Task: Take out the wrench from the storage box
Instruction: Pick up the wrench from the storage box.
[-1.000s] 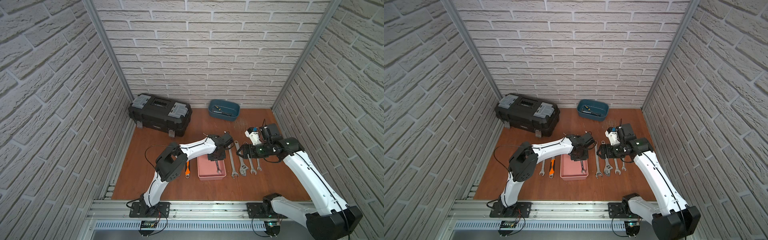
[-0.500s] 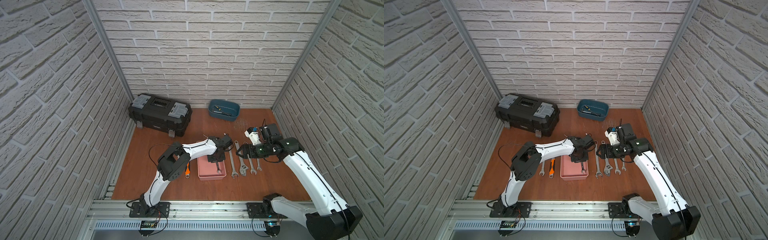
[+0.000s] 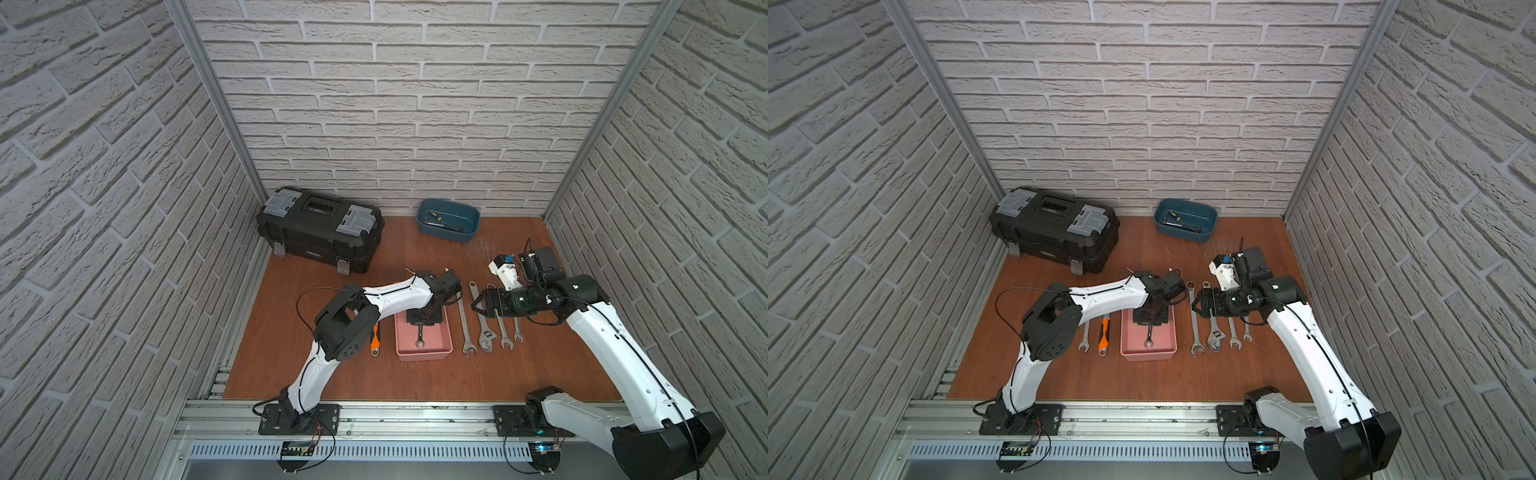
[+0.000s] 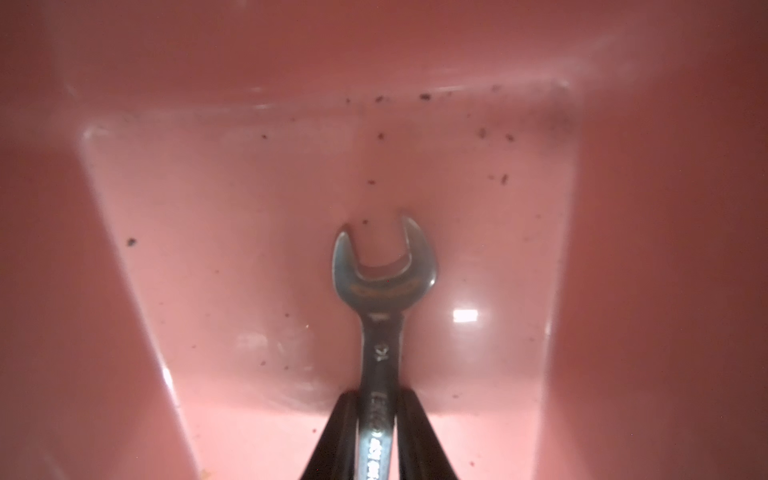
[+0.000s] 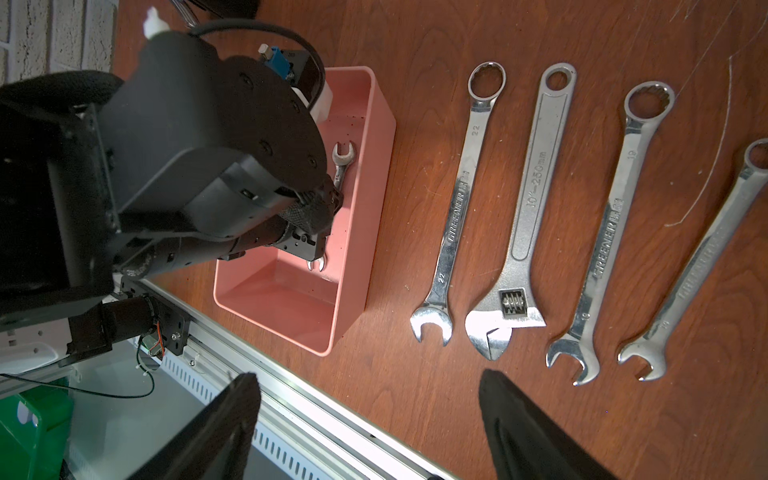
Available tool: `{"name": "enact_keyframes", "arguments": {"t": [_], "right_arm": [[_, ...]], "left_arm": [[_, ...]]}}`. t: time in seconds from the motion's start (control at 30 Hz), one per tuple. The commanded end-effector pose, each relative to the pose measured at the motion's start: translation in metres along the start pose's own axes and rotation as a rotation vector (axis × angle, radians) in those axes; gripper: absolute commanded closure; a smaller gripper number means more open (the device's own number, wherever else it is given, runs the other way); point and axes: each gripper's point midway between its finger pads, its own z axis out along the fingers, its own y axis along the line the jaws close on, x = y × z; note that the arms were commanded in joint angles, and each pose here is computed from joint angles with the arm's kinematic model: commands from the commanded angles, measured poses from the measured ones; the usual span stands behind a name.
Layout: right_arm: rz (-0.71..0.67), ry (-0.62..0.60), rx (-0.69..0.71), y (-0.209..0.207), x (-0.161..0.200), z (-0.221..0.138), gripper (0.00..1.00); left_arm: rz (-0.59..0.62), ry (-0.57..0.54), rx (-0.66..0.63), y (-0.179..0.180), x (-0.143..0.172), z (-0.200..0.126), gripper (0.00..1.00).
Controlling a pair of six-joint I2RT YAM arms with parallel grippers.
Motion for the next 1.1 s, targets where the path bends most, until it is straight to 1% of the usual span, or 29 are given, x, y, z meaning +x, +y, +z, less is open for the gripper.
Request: {"name": "enact_keyframes", "arguments": {"t": [0.0, 0.07, 0.2, 0.33, 0.43, 0.57, 0.73, 0.8, 0.83, 0.9, 0.97, 1.07], "right_arm": [[0.012, -0.013, -0.014, 0.0, 0.0, 0.001, 0.13], [0.012, -0.014, -0.012, 0.0, 0.0, 0.001, 0.13], [0.014, -0.017, -0.01, 0.0, 0.0, 0.0, 0.13], [0.009, -0.022, -0.005, -0.001, -0.001, -0.002, 0.13], [0.008, -0.021, -0.005, -0.001, -0.001, -0.001, 0.13], [0.011, -0.018, -0.005, -0.001, -0.001, 0.0, 0.13], [0.015, -0.022, -0.006, -0.002, -0.001, 0.001, 0.13], [0.015, -0.024, -0.008, -0.001, -0.001, 0.001, 0.13], [0.017, -0.024, -0.009, -0.001, -0.001, 0.001, 0.13], [0.017, -0.024, -0.006, -0.002, 0.0, 0.001, 0.13], [0.021, -0.022, -0.008, -0.002, 0.001, 0.002, 0.13], [0.031, -0.025, -0.02, -0.001, 0.001, 0.004, 0.13]], "left_arm": [[0.054, 0.106, -0.132, 0.041, 0.022, 0.017, 0.77], [0.044, 0.107, -0.111, 0.038, 0.023, 0.02, 0.76], [0.044, 0.145, -0.062, 0.025, 0.028, 0.031, 0.68], [0.042, 0.191, -0.077, 0.028, 0.038, 0.04, 0.65], [0.015, 0.229, -0.064, 0.032, 0.048, 0.05, 0.65], [-0.028, 0.266, -0.044, 0.039, 0.058, 0.063, 0.69], [0.012, 0.289, -0.083, 0.043, 0.061, 0.07, 0.77], [0.022, 0.289, -0.095, 0.043, 0.06, 0.071, 0.82], [0.029, 0.286, -0.097, 0.042, 0.06, 0.071, 0.86], [0.043, 0.277, -0.099, 0.039, 0.057, 0.066, 0.9], [0.057, 0.248, -0.105, 0.036, 0.049, 0.053, 0.9], [0.04, 0.196, -0.077, 0.03, 0.034, 0.033, 0.9]]}}
